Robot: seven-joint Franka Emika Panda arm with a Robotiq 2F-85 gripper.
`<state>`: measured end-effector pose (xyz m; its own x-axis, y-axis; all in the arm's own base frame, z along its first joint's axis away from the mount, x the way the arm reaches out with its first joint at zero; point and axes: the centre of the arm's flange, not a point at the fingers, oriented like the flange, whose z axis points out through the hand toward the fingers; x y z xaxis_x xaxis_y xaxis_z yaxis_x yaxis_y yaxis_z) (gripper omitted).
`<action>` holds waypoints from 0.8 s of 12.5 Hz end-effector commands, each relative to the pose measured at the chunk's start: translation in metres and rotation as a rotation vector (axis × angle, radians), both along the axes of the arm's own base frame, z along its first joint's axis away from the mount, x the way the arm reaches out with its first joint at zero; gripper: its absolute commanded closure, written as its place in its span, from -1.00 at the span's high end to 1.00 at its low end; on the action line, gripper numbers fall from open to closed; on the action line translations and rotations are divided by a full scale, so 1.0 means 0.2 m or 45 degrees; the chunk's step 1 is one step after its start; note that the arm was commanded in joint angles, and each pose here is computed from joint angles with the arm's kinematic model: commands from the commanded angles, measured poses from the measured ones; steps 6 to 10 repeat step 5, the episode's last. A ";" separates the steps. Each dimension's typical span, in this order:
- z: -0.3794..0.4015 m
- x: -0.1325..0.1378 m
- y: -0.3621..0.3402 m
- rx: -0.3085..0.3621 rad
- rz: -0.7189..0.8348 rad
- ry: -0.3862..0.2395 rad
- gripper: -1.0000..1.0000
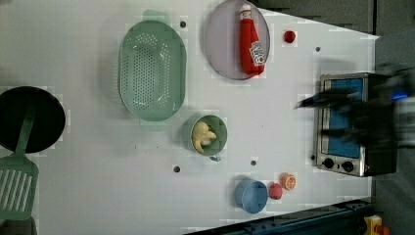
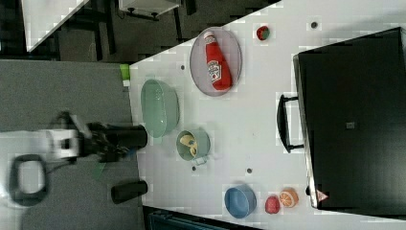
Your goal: Pick Banana and place it in mug.
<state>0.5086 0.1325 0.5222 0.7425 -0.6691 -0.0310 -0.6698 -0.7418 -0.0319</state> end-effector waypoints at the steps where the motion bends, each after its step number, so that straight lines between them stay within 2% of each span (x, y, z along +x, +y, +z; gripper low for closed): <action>1: 0.31 -0.02 -0.53 -0.095 0.046 0.026 1.00; 3: 0.44 -0.04 -0.74 -0.103 -0.025 0.000 1.00; 5: 0.46 -0.05 -0.85 -0.091 -0.078 0.010 1.00; 10: 0.46 -0.05 -0.85 -0.091 -0.078 0.010 1.00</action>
